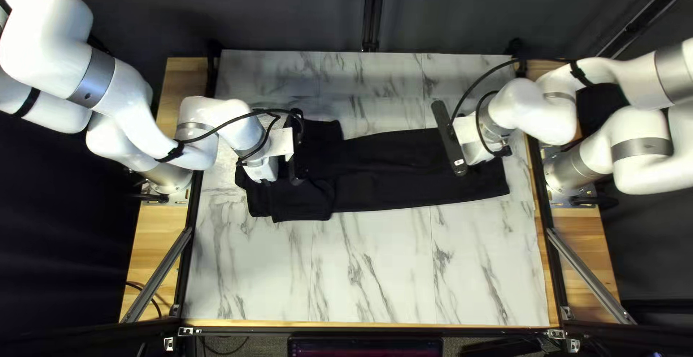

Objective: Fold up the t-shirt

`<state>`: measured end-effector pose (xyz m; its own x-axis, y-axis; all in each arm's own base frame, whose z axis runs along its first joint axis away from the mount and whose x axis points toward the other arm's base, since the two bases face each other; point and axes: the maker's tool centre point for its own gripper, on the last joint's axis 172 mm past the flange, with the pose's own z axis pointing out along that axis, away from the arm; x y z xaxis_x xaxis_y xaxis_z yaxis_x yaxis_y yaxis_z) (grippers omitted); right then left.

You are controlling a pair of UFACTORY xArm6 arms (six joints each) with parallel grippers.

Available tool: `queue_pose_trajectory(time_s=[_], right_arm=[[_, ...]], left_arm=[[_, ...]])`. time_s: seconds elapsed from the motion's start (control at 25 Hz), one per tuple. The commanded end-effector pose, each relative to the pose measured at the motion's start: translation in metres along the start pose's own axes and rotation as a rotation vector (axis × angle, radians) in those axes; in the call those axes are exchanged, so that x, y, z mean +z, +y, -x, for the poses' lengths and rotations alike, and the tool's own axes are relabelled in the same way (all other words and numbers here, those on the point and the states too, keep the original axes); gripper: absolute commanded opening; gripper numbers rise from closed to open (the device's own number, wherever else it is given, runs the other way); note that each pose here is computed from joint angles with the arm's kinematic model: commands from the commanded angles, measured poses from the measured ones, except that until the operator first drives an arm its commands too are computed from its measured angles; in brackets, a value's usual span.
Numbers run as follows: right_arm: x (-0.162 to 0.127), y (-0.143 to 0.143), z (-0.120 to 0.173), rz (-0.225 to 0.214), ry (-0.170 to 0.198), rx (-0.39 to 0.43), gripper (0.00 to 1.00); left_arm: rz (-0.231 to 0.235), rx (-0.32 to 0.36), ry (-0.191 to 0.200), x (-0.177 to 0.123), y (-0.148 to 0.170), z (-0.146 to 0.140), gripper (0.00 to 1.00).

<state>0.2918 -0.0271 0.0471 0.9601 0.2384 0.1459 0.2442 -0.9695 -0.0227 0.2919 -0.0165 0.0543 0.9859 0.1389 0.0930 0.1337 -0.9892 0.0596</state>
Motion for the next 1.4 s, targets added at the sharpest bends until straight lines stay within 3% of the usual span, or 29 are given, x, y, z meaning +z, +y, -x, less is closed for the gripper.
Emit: queue_pose_trajectory(time_s=[0.04,0.28,0.76,1.04,1.4], right_arm=[[0.002,0.004,0.023,0.001,-0.025,0.02,1.0],[0.0,0.01,0.042,0.014,-0.047,0.041,0.98],[0.015,-0.017,0.073,-0.016,-0.12,0.087,1.0],[0.015,-0.035,0.071,-0.033,-0.135,0.091,1.0],[0.0,-0.07,0.057,-0.015,-0.138,0.097,1.0]], left_arm=[[0.003,0.001,-0.001,0.0,0.0,-0.001,0.05],[0.005,0.006,-0.002,-0.002,-0.001,-0.003,0.05],[0.01,0.006,-0.006,0.0,-0.004,-0.004,0.05],[0.01,0.005,-0.007,0.0,-0.004,-0.005,0.05],[0.013,0.005,-0.007,0.001,-0.004,-0.006,0.05]])
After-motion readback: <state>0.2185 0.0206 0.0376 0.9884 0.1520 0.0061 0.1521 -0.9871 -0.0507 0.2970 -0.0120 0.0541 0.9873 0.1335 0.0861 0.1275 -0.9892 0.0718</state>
